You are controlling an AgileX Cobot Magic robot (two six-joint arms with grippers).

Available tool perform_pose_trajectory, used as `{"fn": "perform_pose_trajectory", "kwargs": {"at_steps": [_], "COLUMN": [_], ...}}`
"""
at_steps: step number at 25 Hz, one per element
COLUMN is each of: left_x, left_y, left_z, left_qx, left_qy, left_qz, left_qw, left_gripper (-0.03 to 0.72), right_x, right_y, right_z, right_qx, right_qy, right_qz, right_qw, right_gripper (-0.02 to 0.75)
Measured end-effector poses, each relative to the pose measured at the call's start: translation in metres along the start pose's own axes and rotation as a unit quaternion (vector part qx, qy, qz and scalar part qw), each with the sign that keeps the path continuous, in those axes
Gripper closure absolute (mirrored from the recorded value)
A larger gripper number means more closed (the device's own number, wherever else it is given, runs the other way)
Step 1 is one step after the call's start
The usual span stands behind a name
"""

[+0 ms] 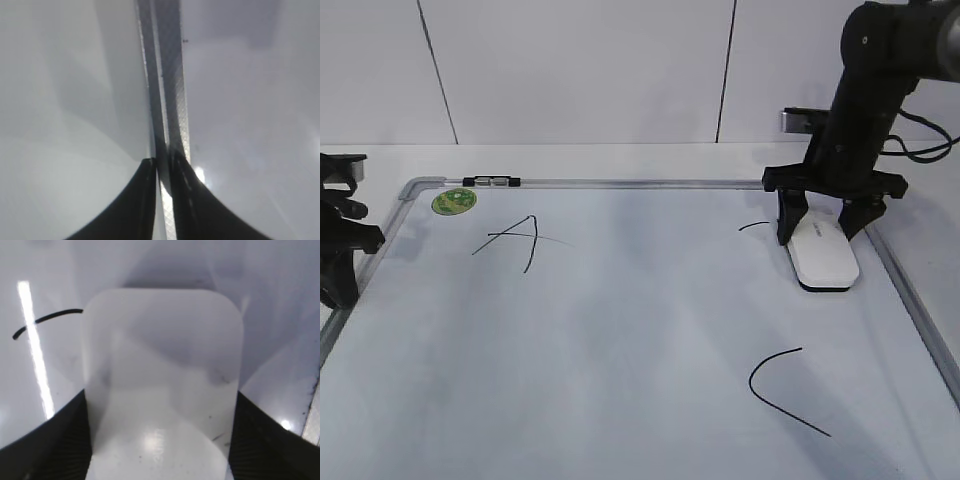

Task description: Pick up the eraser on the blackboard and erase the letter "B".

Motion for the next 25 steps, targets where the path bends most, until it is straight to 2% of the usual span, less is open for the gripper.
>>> {"fn": "perform_pose_trajectory", "kwargs": {"at_steps": [7, 11, 15, 22, 25], "left_x": [0.000, 0.001, 0.001, 0.001, 0.001], "left_y": [0.000, 0.000, 0.000, 0.000, 0.000], "left_z": [0.000, 0.000, 0.000, 0.000, 0.000], "left_qx": [0.000, 0.000, 0.000, 0.000, 0.000], "left_qy": [0.001, 0.002, 0.002, 0.002, 0.002], "left_qz": [-0.002, -0.003, -0.003, -0.003, -0.003], "left_qw": [1.000, 1.000, 1.000, 1.000, 1.000], "left_gripper": [0.610, 0.610, 0.610, 0.610, 0.610], "right_x": [0.016, 0.037, 0.072, 0.153, 0.165], "right_y": [0.000, 0.003, 0.006, 0.010, 0.011], "right_z": [-0.016, -0.028, -0.032, -0.026, -0.026], "right_qx": [-0.004, -0.018, -0.027, -0.033, -0.035], "right_qy": [-0.024, -0.050, -0.081, -0.154, -0.162], "right_qz": [0.006, 0.008, 0.000, -0.024, -0.032], "right_qw": [1.000, 0.999, 0.996, 0.987, 0.986], "right_gripper": [0.190, 0.191, 0.190, 0.191, 0.191]}}
Point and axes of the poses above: a point on each arm's last joint axis where the gripper is mounted, y pointing out along that axis toward the gripper, x along the wrist's bending axis when the last joint is at zero, z = x × y, the point moved 5 cm from there along y, pointing out along that axis toward the gripper, and after that the axes turned 13 degrees about -y, right-handed, at the moved point
